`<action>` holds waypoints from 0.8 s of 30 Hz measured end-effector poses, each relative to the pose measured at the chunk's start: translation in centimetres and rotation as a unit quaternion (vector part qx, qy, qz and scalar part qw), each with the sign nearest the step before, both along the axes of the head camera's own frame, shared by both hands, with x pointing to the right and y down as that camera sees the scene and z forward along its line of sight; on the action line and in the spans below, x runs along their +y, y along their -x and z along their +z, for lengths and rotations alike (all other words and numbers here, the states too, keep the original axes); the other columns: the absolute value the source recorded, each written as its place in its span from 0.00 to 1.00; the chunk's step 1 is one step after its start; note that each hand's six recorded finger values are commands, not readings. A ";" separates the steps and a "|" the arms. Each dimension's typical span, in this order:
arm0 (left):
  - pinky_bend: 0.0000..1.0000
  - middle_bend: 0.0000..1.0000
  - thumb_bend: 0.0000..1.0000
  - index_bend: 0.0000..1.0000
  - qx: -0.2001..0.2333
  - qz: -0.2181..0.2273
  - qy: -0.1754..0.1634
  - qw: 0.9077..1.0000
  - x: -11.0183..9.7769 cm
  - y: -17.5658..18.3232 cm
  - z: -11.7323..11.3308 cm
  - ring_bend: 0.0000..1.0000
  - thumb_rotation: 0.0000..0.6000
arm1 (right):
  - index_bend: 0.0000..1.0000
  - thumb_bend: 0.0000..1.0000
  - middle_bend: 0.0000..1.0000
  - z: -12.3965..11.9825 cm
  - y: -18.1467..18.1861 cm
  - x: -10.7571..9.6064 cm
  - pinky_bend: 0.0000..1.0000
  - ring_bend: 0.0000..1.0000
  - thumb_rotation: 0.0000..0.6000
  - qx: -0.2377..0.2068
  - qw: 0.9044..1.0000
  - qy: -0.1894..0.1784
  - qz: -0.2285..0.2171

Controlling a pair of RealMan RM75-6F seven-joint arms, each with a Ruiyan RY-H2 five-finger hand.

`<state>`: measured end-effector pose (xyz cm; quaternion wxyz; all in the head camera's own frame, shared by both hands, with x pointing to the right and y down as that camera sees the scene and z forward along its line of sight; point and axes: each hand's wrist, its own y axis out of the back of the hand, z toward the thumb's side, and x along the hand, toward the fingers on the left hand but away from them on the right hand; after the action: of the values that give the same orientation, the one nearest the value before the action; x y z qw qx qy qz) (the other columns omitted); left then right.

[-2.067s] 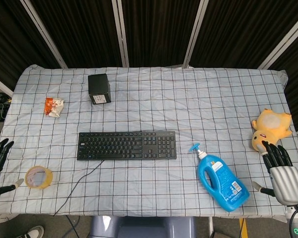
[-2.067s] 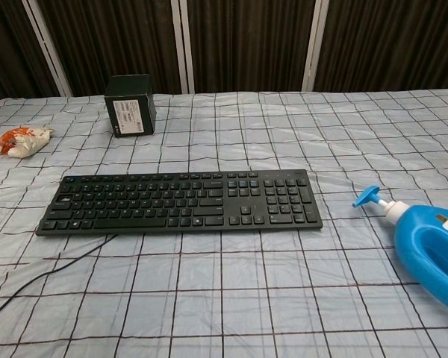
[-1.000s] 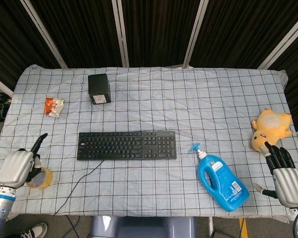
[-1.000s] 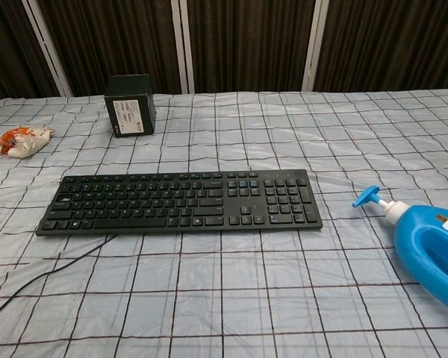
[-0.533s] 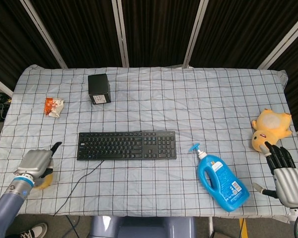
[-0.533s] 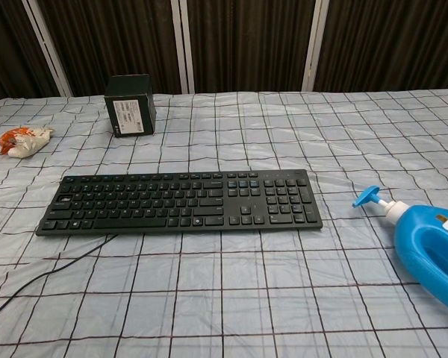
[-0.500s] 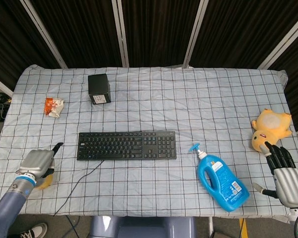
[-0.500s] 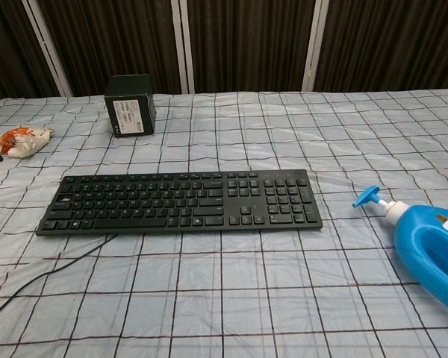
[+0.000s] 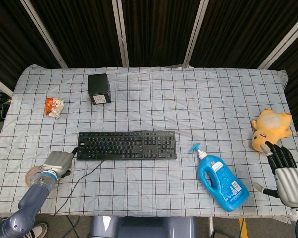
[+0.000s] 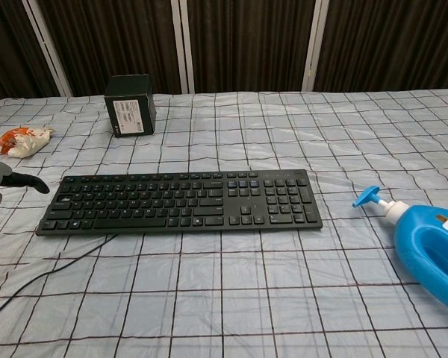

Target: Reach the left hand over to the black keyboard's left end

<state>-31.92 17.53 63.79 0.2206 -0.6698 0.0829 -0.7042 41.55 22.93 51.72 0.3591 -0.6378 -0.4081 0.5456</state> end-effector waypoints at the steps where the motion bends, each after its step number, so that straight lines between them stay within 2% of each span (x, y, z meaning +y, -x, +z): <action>1: 0.51 0.82 1.00 0.00 -0.002 0.000 0.001 1.000 0.0 0.0 0.2 0.71 1.00 | 0.00 0.06 0.00 0.0 0.0 0.0 0.00 0.00 1.00 0.000 1.000 0.000 0.000; 11: 0.51 0.82 1.00 0.00 -0.017 -0.005 0.004 1.000 -0.5 -0.3 2.1 0.71 1.00 | 0.00 0.06 0.00 0.0 0.0 0.0 0.00 0.00 1.00 -0.004 1.000 0.002 0.003; 24: 0.51 0.82 1.00 0.01 -0.025 -0.003 0.013 1.000 -0.3 -0.8 3.4 0.71 1.00 | 0.00 0.06 0.00 0.0 0.0 0.0 0.00 0.00 1.00 -0.007 1.000 0.004 0.003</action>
<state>-31.08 17.20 67.14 0.2123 -0.6547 0.0702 -0.7220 41.53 22.97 51.71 0.3523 -0.6417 -0.4100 0.5441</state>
